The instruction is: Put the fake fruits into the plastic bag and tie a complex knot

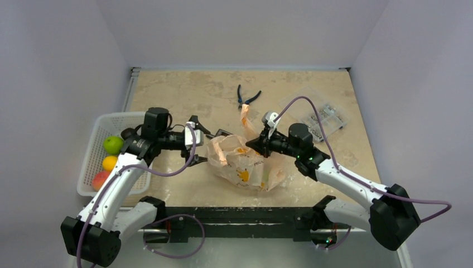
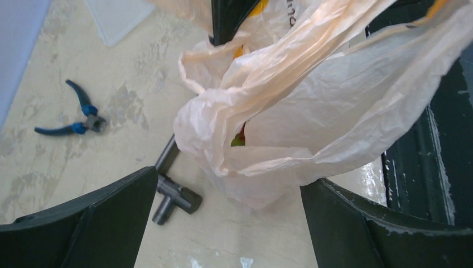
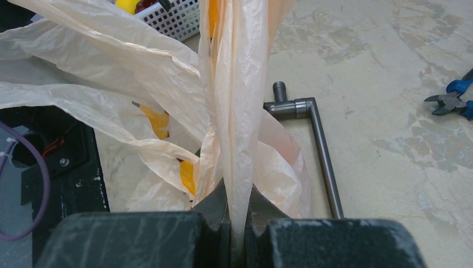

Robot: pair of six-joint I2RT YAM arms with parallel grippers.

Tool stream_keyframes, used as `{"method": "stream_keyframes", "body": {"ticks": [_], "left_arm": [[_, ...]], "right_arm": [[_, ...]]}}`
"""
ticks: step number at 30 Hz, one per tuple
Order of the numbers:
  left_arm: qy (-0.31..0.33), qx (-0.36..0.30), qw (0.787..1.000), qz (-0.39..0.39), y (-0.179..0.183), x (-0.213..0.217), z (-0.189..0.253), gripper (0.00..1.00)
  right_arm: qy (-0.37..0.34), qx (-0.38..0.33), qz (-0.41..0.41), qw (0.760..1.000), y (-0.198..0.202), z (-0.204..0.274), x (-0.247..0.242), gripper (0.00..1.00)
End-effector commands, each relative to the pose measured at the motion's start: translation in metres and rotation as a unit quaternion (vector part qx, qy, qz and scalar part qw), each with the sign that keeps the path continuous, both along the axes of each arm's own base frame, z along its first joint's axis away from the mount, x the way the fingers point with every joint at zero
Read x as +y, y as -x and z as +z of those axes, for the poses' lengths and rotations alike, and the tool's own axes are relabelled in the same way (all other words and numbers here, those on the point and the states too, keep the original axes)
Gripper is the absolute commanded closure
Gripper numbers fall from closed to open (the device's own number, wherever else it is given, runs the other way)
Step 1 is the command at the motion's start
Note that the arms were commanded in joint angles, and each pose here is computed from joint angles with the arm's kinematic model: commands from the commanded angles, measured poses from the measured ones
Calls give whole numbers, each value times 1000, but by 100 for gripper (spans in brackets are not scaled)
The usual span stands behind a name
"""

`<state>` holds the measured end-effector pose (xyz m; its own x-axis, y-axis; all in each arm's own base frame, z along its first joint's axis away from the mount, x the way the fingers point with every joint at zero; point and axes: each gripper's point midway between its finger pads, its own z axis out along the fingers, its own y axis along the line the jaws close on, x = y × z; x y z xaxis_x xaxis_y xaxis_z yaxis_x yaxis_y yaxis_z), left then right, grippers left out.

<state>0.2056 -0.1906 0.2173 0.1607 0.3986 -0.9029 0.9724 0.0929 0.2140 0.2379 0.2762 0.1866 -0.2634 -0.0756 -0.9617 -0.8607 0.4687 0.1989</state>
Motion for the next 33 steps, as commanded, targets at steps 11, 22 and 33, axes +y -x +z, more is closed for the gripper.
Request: {"method": "stream_keyframes", "body": {"ticks": [11, 22, 33], "left_arm": [[41, -53, 996, -63, 30, -46, 38, 0], [98, -106, 981, 129, 14, -25, 44, 0], [116, -164, 979, 29, 20, -58, 79, 0]], "right_arm": [[8, -24, 9, 1000, -11, 14, 6, 100], [5, -16, 7, 1000, -9, 10, 6, 100], [33, -54, 37, 997, -7, 11, 7, 100]]}}
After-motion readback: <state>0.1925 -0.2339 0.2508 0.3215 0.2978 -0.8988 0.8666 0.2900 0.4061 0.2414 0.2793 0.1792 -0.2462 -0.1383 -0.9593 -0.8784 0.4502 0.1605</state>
